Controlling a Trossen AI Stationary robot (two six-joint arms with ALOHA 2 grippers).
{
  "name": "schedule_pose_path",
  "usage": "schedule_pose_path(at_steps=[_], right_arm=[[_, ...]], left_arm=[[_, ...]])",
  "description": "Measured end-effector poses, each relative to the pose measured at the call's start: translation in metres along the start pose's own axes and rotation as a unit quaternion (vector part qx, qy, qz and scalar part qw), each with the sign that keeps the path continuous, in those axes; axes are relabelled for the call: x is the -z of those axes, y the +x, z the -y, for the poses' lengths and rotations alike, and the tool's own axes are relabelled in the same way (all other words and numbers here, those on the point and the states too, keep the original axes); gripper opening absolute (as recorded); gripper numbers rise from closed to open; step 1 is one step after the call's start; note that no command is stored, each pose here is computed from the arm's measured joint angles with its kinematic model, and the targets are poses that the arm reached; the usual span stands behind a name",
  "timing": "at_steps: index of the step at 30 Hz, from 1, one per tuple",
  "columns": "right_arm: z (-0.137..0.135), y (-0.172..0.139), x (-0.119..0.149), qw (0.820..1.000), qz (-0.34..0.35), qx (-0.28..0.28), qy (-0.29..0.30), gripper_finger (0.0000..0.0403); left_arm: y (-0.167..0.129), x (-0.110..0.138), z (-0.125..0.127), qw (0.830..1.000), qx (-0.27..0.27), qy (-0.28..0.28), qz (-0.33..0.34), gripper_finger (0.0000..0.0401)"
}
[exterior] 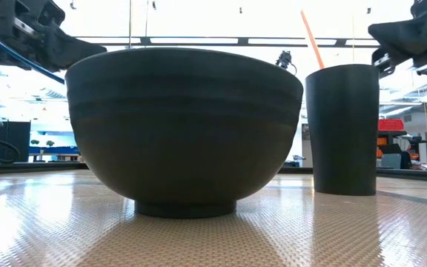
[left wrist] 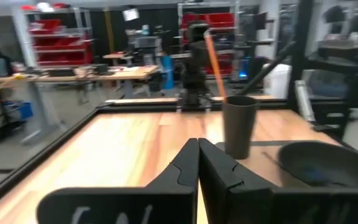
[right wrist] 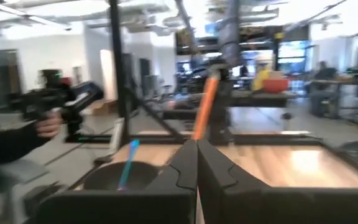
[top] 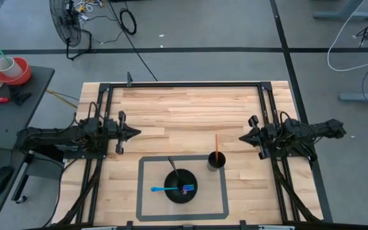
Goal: Pick & Place Utensil
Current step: Return to Home Position
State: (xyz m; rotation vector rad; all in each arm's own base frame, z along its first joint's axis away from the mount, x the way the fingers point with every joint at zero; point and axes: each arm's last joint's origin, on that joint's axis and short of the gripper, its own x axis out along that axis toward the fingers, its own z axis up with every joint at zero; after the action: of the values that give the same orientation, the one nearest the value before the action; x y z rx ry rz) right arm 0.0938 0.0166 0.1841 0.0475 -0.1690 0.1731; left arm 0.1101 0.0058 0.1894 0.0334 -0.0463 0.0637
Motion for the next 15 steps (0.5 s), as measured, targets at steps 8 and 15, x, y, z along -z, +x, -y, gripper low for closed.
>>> schedule_pose_path(at_steps=[8,15], right_arm=[[0.008,0.000,0.001,1.000,-0.004,0.024,0.011,0.0004],[0.020,-0.002,0.005,0.997,-0.027,0.074,0.014,0.0004]], left_arm=[[0.000,0.001,0.001,0.999,0.021,-0.037,-0.004,0.0009],[0.000,0.001,0.001,0.999,0.021,-0.026,-0.003,0.0010]])
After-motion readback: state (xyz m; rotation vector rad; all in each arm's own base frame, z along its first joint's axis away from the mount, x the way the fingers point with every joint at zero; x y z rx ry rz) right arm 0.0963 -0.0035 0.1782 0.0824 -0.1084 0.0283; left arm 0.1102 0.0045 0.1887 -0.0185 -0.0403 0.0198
